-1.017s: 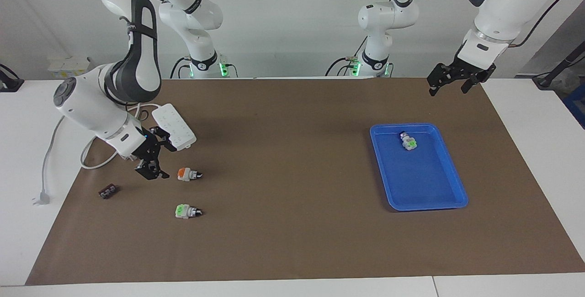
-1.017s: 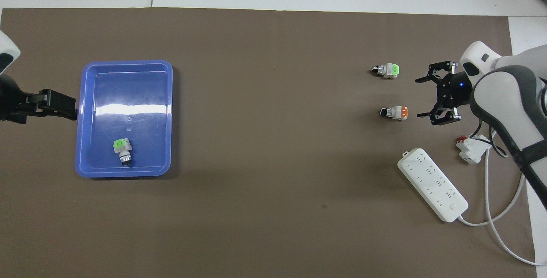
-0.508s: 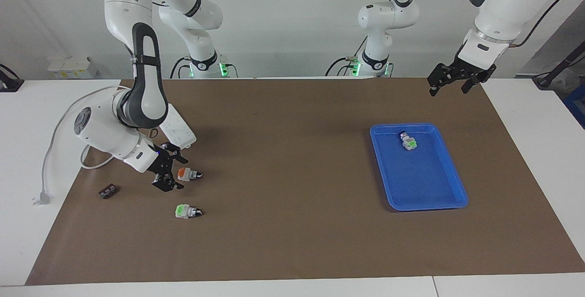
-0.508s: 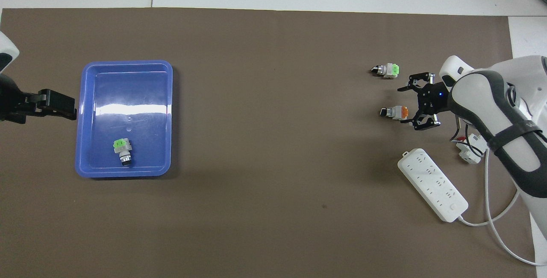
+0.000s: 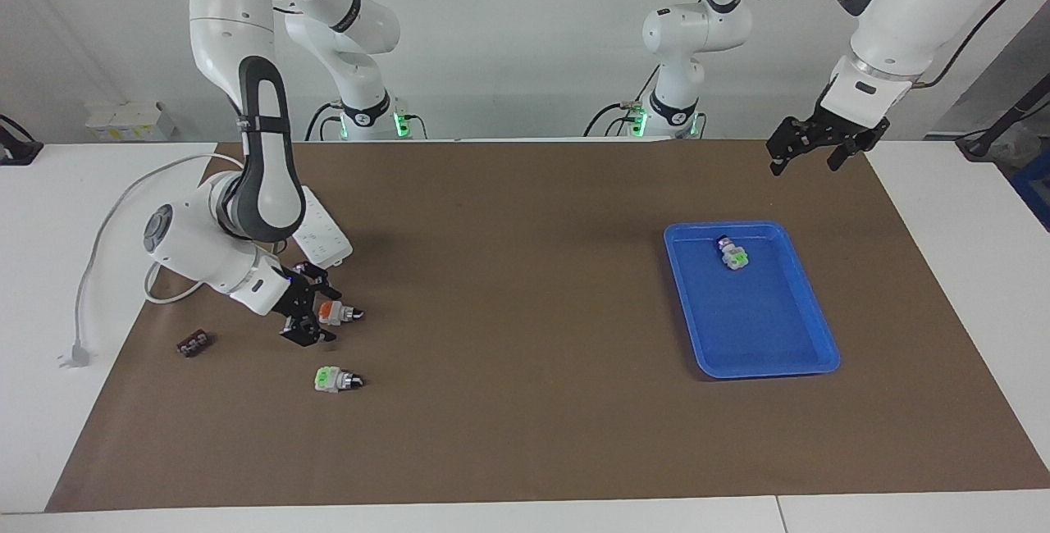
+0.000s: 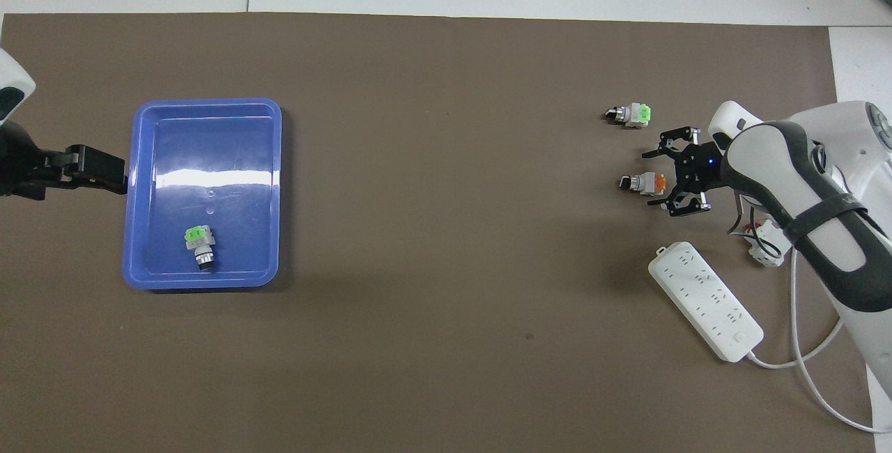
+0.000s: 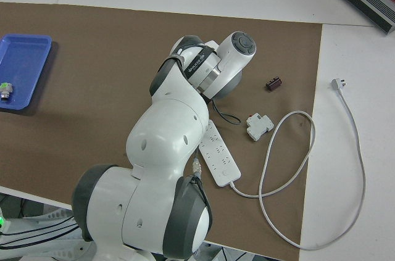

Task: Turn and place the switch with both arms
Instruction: 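Lower the right gripper over the orange-topped switch and close on it, then lift the switch with the right gripper while the left gripper reaches toward it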

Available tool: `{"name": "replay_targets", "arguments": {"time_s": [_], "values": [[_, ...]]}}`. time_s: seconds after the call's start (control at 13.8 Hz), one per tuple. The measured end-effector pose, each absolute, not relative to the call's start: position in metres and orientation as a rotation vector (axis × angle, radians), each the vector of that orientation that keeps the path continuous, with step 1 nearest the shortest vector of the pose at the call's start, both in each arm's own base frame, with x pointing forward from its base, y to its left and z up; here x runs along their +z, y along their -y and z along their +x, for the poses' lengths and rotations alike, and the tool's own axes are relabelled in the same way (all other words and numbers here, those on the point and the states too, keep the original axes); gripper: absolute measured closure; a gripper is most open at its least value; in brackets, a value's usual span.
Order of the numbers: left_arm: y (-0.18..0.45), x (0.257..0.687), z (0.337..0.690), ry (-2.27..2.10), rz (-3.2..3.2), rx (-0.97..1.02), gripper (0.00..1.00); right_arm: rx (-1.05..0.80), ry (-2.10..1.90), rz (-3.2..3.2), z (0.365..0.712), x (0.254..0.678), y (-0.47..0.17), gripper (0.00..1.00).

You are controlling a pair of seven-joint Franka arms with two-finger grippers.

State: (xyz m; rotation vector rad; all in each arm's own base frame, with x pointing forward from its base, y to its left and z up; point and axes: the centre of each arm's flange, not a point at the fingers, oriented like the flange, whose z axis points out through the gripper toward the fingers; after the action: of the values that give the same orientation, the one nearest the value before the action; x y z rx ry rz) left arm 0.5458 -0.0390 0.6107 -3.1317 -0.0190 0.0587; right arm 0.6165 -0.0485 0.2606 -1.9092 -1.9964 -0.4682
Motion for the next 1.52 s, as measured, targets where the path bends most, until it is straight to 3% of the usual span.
{"name": "replay_targets", "arguments": {"time_s": [0.29,0.58,0.65,1.09,1.52], "values": [[0.040,0.611,0.546,0.016,-3.132,0.055,0.00,-0.476,1.995,-1.914,0.616,0.262,0.050,0.14],[0.040,0.611,0.546,0.015,-3.132,0.045,0.00,-0.485,1.994,-1.917,0.616,0.270,0.053,0.56],[0.040,0.611,0.546,0.015,-3.132,0.045,0.00,-0.485,1.993,-1.918,0.615,0.270,0.053,0.59],[0.039,0.610,0.546,0.018,-3.132,0.048,0.00,-0.505,2.021,-1.908,0.620,0.280,0.044,0.59],[0.039,0.610,0.546,0.019,-3.132,0.047,0.00,-0.523,1.961,-1.954,0.619,0.363,-0.047,0.59]]}}
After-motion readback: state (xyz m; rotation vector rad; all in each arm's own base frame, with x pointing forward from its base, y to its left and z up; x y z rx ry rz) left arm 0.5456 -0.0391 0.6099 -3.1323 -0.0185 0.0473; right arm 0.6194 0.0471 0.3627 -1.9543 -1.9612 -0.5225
